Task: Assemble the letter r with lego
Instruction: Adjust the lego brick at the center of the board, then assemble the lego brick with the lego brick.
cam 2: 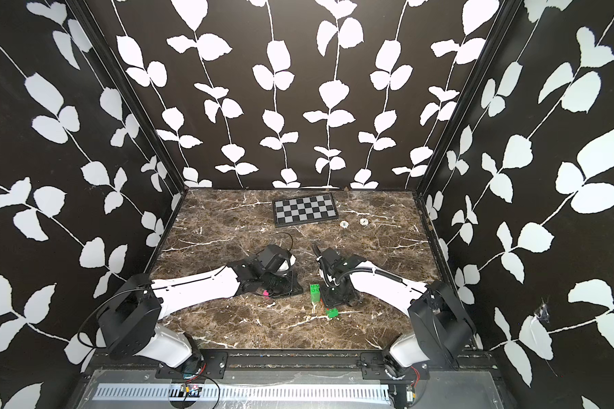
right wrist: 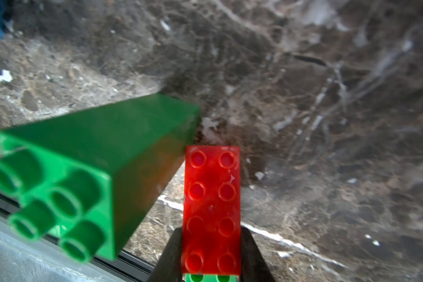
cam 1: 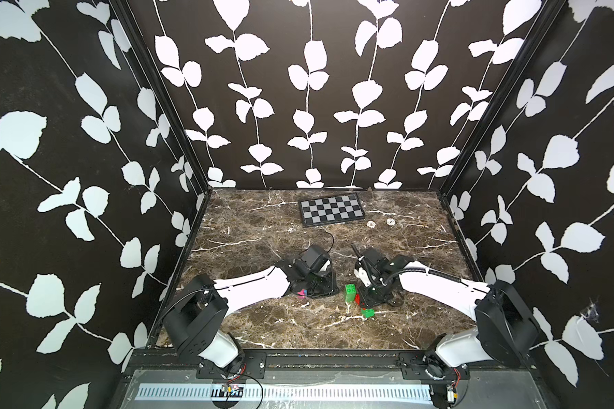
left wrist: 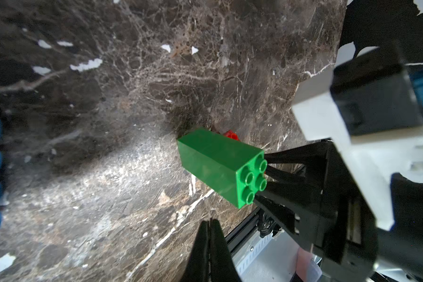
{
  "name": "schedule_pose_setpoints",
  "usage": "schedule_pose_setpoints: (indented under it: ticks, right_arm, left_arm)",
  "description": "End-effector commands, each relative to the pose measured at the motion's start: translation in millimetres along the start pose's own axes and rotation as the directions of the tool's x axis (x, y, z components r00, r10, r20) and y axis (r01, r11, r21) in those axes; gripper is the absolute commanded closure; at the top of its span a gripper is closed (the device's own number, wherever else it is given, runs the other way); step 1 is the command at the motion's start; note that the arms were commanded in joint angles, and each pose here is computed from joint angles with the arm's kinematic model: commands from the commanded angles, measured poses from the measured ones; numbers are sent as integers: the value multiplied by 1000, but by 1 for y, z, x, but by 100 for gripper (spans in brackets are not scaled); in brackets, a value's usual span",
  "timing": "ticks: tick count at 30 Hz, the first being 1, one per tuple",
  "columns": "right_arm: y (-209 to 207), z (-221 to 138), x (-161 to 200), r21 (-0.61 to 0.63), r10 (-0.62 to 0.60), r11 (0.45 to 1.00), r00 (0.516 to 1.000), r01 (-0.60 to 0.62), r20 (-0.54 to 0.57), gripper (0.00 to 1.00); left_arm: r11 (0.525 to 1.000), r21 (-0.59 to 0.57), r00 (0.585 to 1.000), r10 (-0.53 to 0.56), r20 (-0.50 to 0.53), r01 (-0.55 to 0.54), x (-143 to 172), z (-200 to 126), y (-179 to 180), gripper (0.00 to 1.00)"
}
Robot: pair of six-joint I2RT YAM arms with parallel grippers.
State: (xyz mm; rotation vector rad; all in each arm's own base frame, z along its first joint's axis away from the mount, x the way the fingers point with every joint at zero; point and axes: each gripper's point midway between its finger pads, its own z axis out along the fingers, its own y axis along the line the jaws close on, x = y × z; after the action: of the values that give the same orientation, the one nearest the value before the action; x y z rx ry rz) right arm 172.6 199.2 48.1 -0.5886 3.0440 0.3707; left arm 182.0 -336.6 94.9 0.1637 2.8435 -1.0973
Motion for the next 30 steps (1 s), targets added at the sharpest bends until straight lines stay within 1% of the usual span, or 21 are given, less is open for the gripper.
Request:
schedule_pose_setpoints:
  ticks: [1,11,16,20,22,23,25,26,27,28,30]
  right_arm:
    - [11,3,0,-18,-14,1000,1000,14,-18,100]
    - [24,7,3,-46,3,999,1000,-5,-27,100]
    - [8,3,10,40,26,999,999,-24,-43,100]
    - [-6,-15,13,127,22,992,999,-18,-28,100]
    - [-11,-26,10,158,-14,987,1000,13,7,100]
    - [-13,-34,4,177,-46,983,998,38,43,100]
    - [-6,-47,-8,156,-137,981,982,117,128,100]
    - [-5,-55,-16,161,-172,977,967,143,188,100]
    - [2,-63,-21,149,-234,968,944,203,233,100]
    - [9,-70,-28,136,-285,957,915,256,286,100]
    - [16,-84,-38,150,-364,931,855,332,368,100]
  left_arm:
    - [1000,-7,1000,15,-2,-15,4,-4,1,92]
    - [1000,-19,1000,19,-3,-19,6,-6,3,92]
    - [1000,-20,1000,20,1,-20,5,-8,3,92]
    - [999,-29,1000,26,0,-26,6,-10,4,92]
    - [999,-31,1000,27,0,-27,6,-10,5,92]
    - [999,-32,1000,26,-1,-26,7,-10,5,92]
    - [999,-33,1000,28,6,-28,6,-11,4,93]
    - [999,-35,999,30,17,-29,4,-13,3,93]
    - [999,-35,999,36,32,-35,2,-17,2,94]
    - [999,-36,998,40,45,-39,0,-20,1,94]
    - [997,-46,996,57,74,-54,-4,-29,-3,95]
